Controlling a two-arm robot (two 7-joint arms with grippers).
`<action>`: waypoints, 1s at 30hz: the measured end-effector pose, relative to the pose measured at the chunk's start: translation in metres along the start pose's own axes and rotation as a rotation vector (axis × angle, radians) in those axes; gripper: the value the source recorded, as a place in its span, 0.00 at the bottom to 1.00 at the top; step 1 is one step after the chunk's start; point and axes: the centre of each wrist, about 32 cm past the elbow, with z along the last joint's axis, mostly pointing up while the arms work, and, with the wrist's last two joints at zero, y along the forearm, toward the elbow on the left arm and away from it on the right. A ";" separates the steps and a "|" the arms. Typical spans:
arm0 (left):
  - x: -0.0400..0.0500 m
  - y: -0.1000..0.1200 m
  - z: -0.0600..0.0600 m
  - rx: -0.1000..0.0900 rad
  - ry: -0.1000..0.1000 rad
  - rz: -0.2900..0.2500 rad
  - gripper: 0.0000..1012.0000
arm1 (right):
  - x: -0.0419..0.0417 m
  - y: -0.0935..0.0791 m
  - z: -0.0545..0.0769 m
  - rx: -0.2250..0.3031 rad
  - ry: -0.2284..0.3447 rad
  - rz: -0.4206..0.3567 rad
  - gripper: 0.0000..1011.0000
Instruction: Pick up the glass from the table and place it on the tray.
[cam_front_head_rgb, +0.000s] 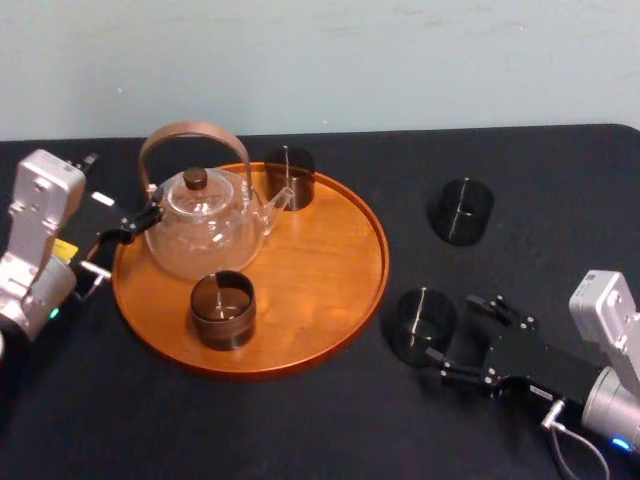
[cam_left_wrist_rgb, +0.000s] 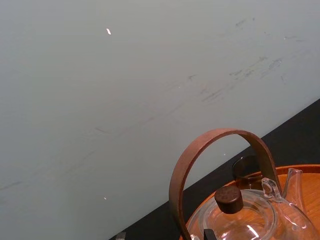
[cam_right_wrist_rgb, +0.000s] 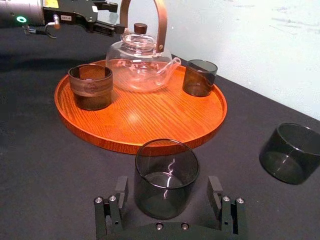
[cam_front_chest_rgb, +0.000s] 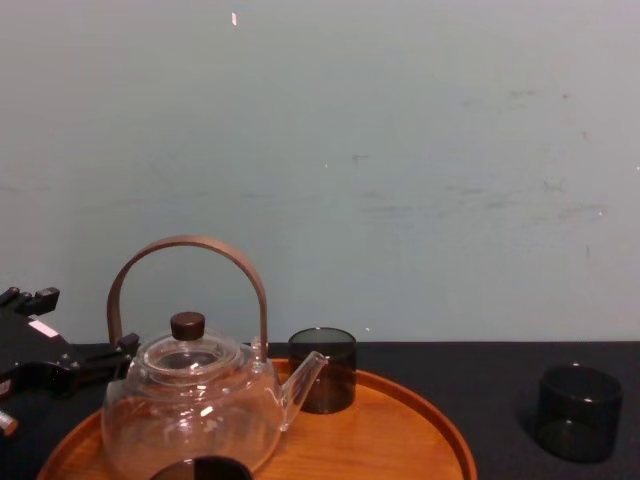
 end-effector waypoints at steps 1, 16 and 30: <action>0.0000 0.000 0.000 0.000 0.000 0.000 1.00 | -0.0002 0.000 0.000 0.000 0.000 0.002 0.99; 0.0000 0.000 0.000 0.000 0.000 0.000 1.00 | 0.0006 0.004 -0.005 -0.013 0.017 0.010 0.99; 0.0000 0.000 0.000 0.000 0.000 0.000 1.00 | 0.0061 0.010 -0.009 -0.015 0.038 0.017 0.99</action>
